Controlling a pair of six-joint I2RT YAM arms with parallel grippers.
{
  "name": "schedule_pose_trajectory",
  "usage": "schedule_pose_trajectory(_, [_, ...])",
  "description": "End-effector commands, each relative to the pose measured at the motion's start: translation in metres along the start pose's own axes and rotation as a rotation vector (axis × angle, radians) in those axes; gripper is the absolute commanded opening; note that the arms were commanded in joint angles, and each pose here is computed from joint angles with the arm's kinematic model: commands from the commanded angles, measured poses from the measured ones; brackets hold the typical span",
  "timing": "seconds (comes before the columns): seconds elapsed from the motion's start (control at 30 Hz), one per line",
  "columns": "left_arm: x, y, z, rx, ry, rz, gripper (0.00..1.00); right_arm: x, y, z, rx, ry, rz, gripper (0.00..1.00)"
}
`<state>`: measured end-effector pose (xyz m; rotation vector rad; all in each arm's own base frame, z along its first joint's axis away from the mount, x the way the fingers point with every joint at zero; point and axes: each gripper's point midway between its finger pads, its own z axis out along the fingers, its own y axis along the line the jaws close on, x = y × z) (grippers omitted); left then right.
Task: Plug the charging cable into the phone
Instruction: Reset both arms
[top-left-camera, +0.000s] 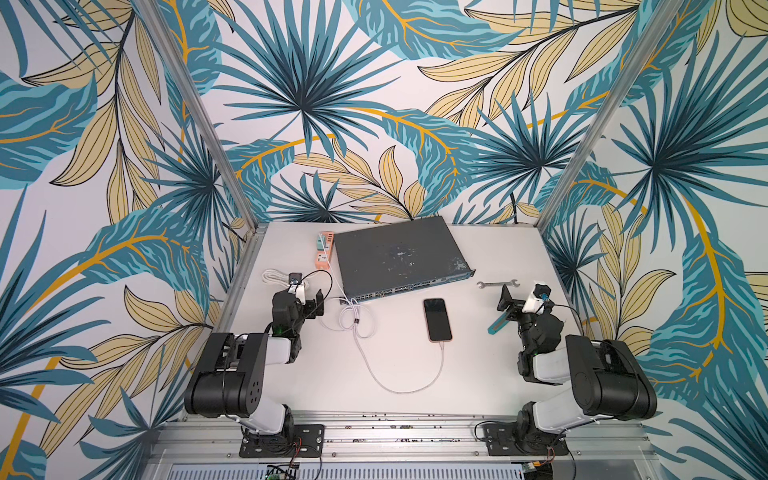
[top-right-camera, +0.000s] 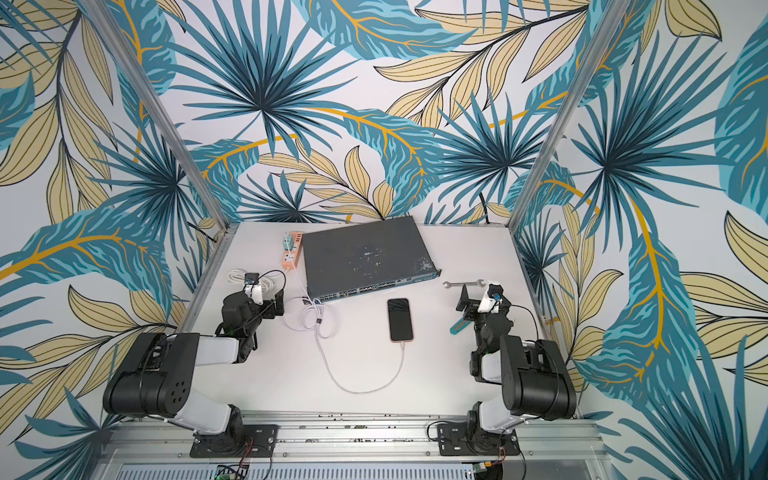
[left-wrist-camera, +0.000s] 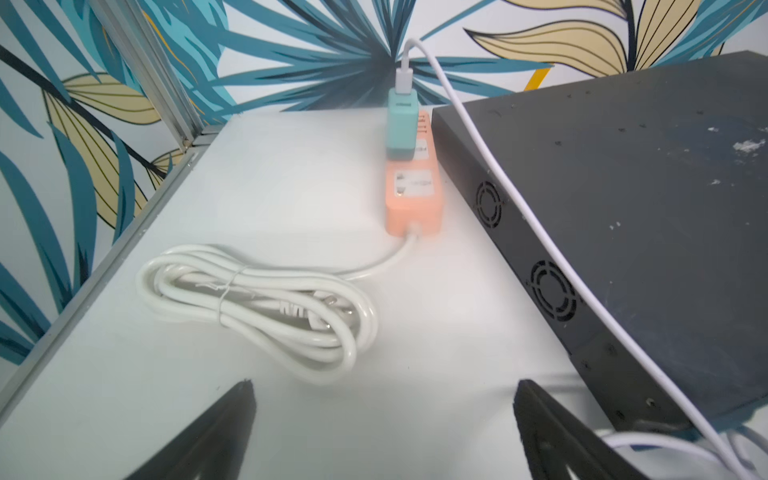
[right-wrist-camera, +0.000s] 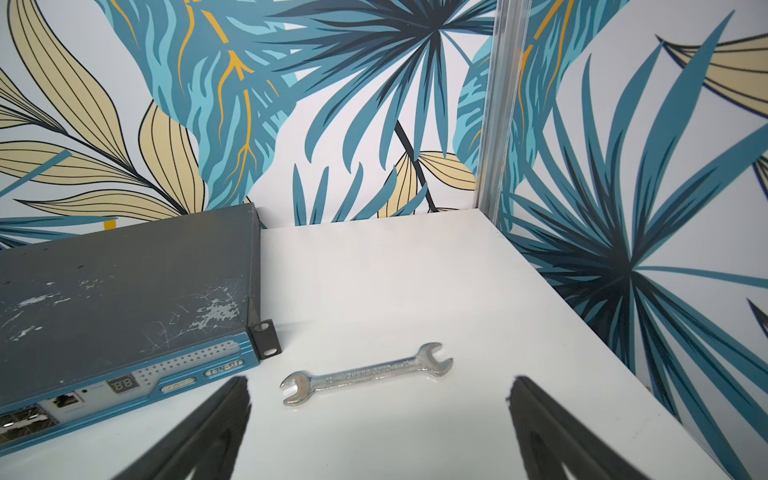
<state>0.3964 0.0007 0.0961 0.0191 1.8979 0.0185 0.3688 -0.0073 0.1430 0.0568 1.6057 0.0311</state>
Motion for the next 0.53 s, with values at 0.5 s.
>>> schedule_pose_trajectory(0.5, [-0.023,-0.012,0.001,0.052,-0.100,0.051,1.00,-0.017,-0.011,-0.012,0.059,-0.091,0.015,1.00])
